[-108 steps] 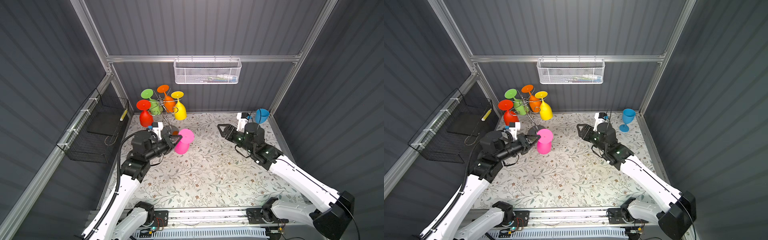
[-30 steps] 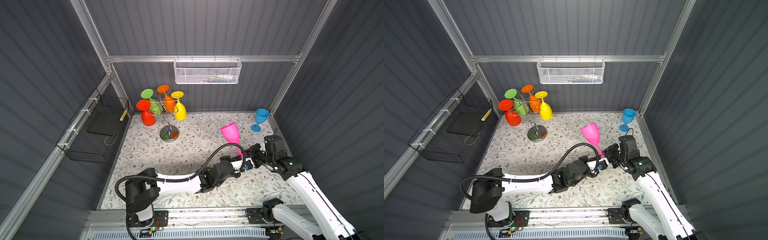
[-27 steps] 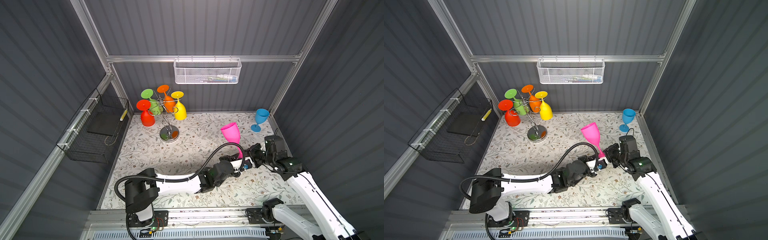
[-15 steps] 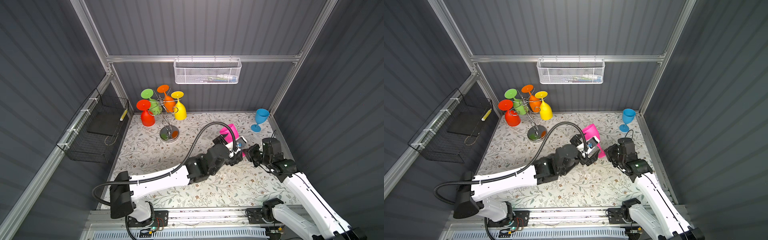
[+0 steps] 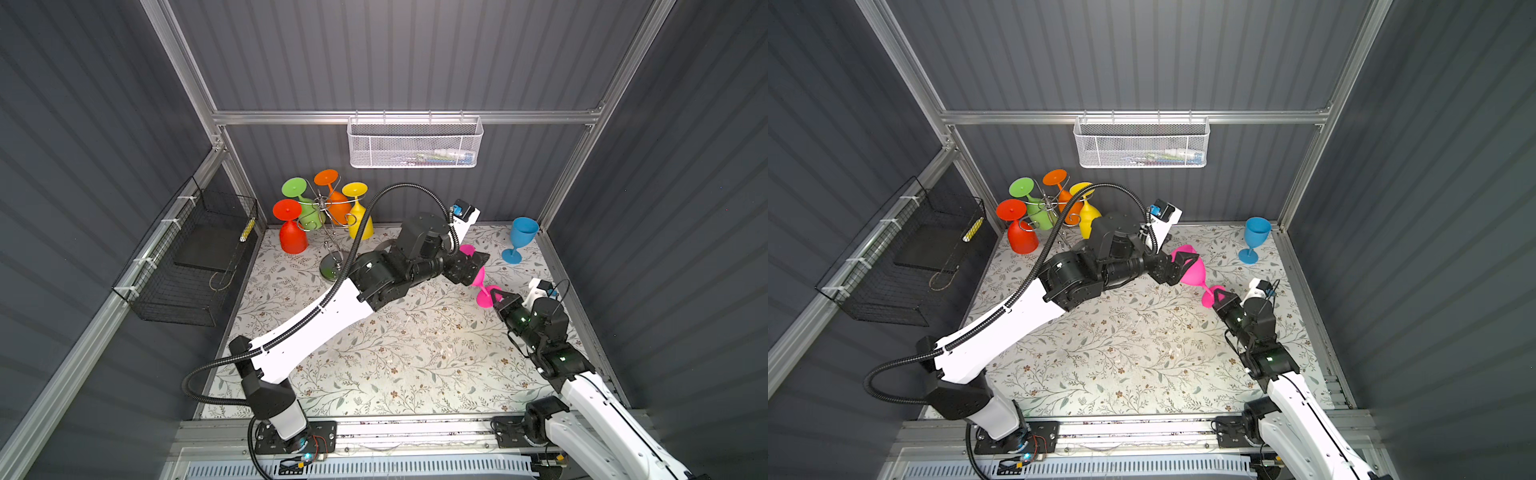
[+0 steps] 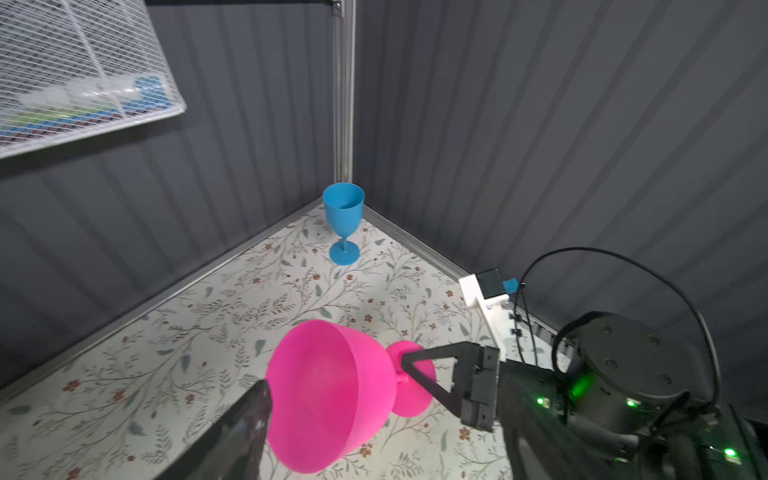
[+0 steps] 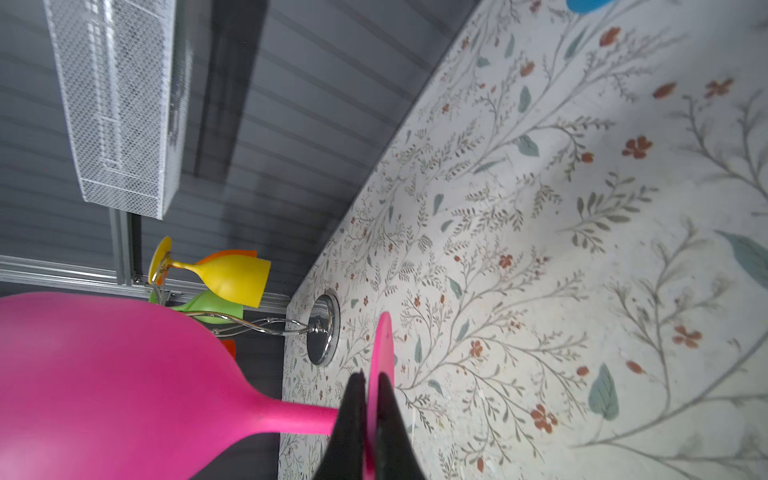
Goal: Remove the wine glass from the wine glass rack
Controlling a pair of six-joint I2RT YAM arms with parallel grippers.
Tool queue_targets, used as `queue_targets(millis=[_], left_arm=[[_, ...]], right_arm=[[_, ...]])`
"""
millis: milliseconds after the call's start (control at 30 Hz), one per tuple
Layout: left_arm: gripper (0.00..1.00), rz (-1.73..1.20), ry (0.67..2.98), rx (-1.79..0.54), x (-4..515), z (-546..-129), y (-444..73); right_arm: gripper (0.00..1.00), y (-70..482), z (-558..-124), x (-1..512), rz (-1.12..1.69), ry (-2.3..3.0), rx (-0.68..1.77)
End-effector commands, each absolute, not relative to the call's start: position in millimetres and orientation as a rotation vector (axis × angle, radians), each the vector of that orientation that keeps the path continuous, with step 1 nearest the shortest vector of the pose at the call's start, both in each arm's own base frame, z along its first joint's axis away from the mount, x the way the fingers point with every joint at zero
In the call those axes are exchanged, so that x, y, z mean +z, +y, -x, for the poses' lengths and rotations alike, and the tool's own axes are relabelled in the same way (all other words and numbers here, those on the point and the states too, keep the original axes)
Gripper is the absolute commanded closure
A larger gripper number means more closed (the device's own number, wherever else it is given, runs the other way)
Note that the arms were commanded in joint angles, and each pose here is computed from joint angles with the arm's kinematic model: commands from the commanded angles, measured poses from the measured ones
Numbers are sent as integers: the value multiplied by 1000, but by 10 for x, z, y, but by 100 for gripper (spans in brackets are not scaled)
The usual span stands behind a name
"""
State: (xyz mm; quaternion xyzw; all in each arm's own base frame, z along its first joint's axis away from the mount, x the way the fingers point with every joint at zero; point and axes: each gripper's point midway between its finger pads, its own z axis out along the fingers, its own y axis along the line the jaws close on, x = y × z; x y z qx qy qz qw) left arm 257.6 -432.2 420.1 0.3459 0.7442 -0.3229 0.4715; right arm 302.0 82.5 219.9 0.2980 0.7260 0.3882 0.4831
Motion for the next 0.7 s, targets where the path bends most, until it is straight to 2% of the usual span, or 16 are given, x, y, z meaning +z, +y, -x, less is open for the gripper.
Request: queue_targets(millis=[0, 233, 400, 533, 667], left_arm=[[19, -887, 2017, -823, 3851, -2494, -4342], [24, -867, 2042, -787, 3782, -2672, -4381], [31, -893, 2058, -764, 3687, -2747, -4453], [43, -914, 2068, -758, 3612, -2765, -4494], [63, -918, 2062, -769, 3618, -2775, -4514]], right_arm=[[100, 744, -3086, 2506, -638, 1610, 923], [100, 700, -3110, 2544, -626, 1541, 917], [100, 697, -3131, 2537, -627, 1539, 913], [100, 712, -3154, 2516, -626, 1544, 918], [100, 727, -3189, 2494, -628, 1548, 923]])
